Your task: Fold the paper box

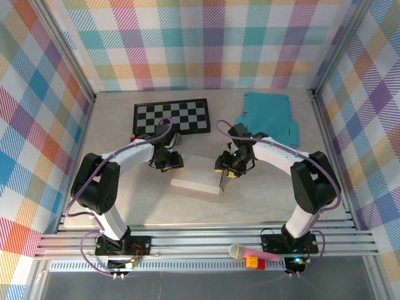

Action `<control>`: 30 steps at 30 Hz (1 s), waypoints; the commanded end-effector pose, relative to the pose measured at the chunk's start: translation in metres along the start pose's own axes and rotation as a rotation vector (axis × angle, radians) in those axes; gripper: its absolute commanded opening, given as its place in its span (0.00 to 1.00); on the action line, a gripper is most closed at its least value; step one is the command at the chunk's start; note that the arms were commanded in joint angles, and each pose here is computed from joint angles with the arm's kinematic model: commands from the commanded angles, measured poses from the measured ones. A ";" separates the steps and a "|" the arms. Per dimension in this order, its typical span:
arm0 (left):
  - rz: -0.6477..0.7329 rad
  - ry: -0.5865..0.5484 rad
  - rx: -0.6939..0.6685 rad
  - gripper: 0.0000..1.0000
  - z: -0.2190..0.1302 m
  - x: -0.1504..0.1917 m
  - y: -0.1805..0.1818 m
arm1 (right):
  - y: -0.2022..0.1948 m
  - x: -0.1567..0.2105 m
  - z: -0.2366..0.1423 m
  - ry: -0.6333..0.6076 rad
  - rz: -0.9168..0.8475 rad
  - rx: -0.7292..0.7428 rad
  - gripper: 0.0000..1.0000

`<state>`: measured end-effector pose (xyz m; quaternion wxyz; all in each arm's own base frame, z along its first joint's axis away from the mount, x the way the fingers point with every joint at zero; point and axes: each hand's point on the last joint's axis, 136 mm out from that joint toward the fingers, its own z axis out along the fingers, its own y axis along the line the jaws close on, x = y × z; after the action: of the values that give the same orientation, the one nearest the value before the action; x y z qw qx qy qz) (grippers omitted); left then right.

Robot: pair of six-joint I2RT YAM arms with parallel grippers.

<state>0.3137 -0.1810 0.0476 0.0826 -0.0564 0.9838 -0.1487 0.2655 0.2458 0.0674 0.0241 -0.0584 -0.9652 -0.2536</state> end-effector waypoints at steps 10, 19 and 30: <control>-0.002 0.015 0.009 0.39 0.007 0.017 0.002 | -0.021 0.008 0.029 0.068 -0.010 0.075 0.43; -0.007 0.007 0.031 0.37 0.005 0.019 -0.002 | -0.033 0.007 0.035 0.069 -0.022 0.129 0.32; -0.009 -0.001 0.051 0.31 0.004 0.021 -0.003 | -0.041 0.004 0.036 0.068 -0.047 0.174 0.19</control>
<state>0.3076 -0.1873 0.0432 0.0972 -0.0603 0.9785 -0.1718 0.2593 0.2445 0.0378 0.0476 -0.0260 -0.9736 -0.2218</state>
